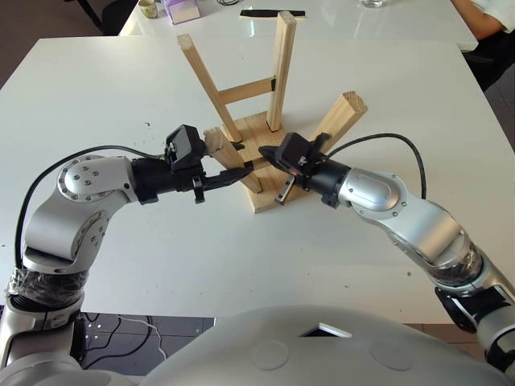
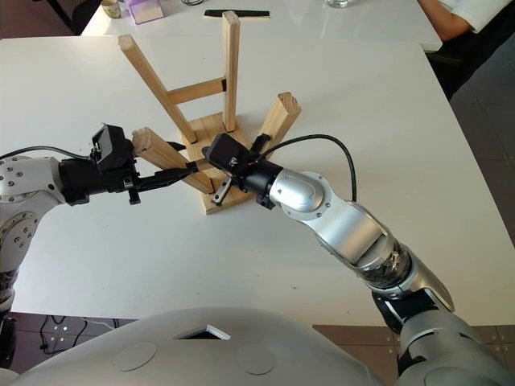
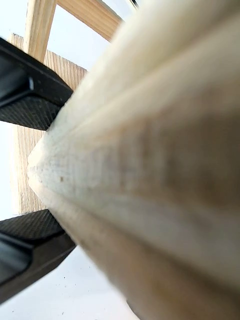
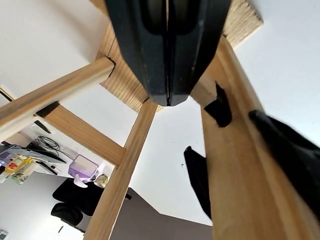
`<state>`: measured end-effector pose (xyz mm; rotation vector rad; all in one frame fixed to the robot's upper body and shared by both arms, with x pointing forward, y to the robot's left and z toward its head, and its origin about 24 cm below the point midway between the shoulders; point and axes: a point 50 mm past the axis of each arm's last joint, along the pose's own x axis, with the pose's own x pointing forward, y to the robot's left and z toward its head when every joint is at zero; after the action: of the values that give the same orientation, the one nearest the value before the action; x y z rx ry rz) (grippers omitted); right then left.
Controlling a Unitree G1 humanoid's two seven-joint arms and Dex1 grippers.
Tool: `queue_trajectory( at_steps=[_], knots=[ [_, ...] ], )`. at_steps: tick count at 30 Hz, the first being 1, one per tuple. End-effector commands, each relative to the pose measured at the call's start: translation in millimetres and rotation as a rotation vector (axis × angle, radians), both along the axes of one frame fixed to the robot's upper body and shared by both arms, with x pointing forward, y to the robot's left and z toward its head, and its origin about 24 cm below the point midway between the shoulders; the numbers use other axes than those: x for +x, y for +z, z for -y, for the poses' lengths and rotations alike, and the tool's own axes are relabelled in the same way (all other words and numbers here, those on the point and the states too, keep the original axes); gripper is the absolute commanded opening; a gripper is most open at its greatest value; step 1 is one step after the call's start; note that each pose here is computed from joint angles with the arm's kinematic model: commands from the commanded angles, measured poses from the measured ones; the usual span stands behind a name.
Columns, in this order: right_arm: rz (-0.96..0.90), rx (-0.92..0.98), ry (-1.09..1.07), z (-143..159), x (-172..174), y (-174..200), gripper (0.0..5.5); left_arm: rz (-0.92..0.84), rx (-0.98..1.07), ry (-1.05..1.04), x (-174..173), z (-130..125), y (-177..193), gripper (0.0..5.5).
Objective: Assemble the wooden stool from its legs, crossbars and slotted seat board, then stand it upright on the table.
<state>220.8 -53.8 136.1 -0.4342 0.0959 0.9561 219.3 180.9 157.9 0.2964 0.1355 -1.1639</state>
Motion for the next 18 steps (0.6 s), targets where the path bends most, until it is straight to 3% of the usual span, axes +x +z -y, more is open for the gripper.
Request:
queue_trajectory(
  at_steps=[1, 7, 10, 12, 14, 16, 18],
  knots=[
    [-0.122, -0.074, -0.044, 5, 2, -25, 0.00, -0.054, 0.062, 0.026, 4, 1, -6, 2.04],
    [-0.046, -0.016, -0.038, -2, 8, -12, 0.00, -0.073, 0.125, 0.031, 8, 5, -9, 2.04],
    [0.108, 0.325, -0.053, 0, 19, 57, 0.00, -0.094, 0.172, 0.011, 7, 3, -15, 2.04],
    [0.209, 0.633, -0.046, 25, 22, 120, 0.00, -0.102, 0.188, 0.010, 8, 1, -16, 2.04],
    [0.293, 0.818, -0.038, 61, 22, 163, 0.00, -0.109, 0.200, 0.013, 10, -2, -18, 2.04],
    [0.341, 0.877, -0.070, 93, 23, 182, 0.00, -0.124, 0.213, 0.014, 11, -6, -22, 2.04],
    [0.331, 0.776, -0.208, 118, 33, 170, 0.00, -0.141, 0.225, 0.006, 13, -7, -28, 2.04]
  ],
)
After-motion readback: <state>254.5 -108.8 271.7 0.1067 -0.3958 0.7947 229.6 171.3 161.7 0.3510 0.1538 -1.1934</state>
